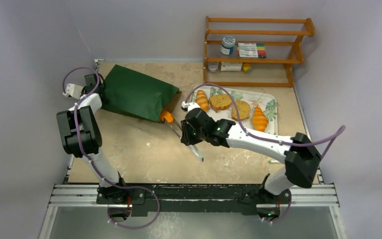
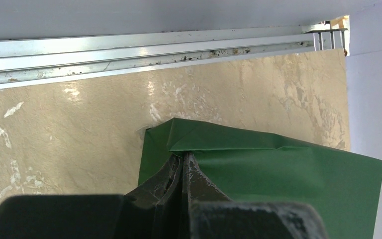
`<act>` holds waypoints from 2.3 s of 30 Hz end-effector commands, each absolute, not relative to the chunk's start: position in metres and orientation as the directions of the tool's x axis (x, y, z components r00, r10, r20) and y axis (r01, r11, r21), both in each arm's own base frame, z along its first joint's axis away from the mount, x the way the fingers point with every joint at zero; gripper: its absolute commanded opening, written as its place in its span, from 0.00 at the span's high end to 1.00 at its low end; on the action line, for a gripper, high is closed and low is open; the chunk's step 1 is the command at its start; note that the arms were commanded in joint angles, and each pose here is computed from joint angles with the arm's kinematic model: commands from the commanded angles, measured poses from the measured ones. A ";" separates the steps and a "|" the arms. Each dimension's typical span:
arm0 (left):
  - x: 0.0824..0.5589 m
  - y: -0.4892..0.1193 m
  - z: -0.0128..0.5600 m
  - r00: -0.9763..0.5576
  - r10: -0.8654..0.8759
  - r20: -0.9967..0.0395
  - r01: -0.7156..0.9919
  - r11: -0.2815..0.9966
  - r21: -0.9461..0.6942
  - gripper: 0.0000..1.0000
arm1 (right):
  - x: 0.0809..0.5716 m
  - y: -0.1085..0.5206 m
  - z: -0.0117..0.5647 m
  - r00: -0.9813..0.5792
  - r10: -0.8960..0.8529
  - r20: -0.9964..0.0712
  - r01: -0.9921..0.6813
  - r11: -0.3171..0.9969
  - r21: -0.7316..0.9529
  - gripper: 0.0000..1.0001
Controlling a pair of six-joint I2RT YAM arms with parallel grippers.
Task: Take the fake bread out of the paper bag
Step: Take out the fake bread from the paper bag, then place the fake bread in the container.
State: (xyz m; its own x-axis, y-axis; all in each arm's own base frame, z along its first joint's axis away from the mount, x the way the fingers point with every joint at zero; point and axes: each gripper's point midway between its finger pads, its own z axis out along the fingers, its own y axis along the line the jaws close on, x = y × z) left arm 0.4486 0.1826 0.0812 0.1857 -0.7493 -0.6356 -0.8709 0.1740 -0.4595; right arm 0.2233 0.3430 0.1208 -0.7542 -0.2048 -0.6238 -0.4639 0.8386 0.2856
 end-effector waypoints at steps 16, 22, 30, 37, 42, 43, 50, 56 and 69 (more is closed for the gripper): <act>0.441 0.186 0.099 0.160 -0.731 -0.664 -0.892 0.182 -0.415 1.00 | 0.204 0.246 0.201 -0.723 0.130 -0.678 -0.155 0.926 0.344 0.97; 0.440 0.185 0.094 0.159 -0.737 -0.657 -0.893 0.177 -0.414 1.00 | 0.200 0.214 0.217 -0.691 0.227 -0.686 -0.037 0.937 0.348 0.97; 0.438 0.184 0.091 0.163 -0.737 -0.656 -0.892 0.174 -0.418 1.00 | 0.187 0.168 0.230 -0.649 0.346 -0.677 0.114 0.924 0.364 0.96; 0.438 0.181 0.084 0.168 -0.746 -0.644 -0.887 0.171 -0.429 1.00 | 0.176 0.171 0.205 -0.699 0.339 -0.629 0.125 0.924 0.360 0.96; 0.441 0.178 0.087 0.170 -0.751 -0.638 -0.879 0.177 -0.443 1.00 | 0.171 0.173 0.172 -0.736 0.334 -0.589 0.154 0.930 0.334 0.94; 0.441 0.178 0.088 0.168 -0.751 -0.638 -0.878 0.180 -0.443 1.00 | 0.169 0.173 0.164 -0.743 0.336 -0.579 0.164 0.930 0.329 0.94; 0.436 0.176 0.089 0.144 -0.749 -0.647 -0.880 0.202 -0.430 1.00 | 0.170 0.179 0.122 -0.766 0.331 -0.551 0.190 0.935 0.298 0.83; 0.433 0.173 0.093 0.135 -0.752 -0.645 -0.873 0.218 -0.437 1.00 | 0.175 0.183 0.110 -0.763 0.342 -0.548 0.221 0.936 0.276 0.63; 0.433 0.183 0.102 0.074 -0.747 -0.661 -0.871 0.275 -0.408 1.00 | 0.164 0.180 0.101 -0.768 0.357 -0.532 0.189 0.920 0.343 0.52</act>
State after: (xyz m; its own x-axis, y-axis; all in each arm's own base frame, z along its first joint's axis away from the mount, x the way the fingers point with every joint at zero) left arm 0.4345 0.1761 0.0808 0.0992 -0.7615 -0.6406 -0.8797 0.2337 -0.4140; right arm 0.1616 0.1788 0.0963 -0.7904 0.3163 -0.5247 0.1787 0.9382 0.2963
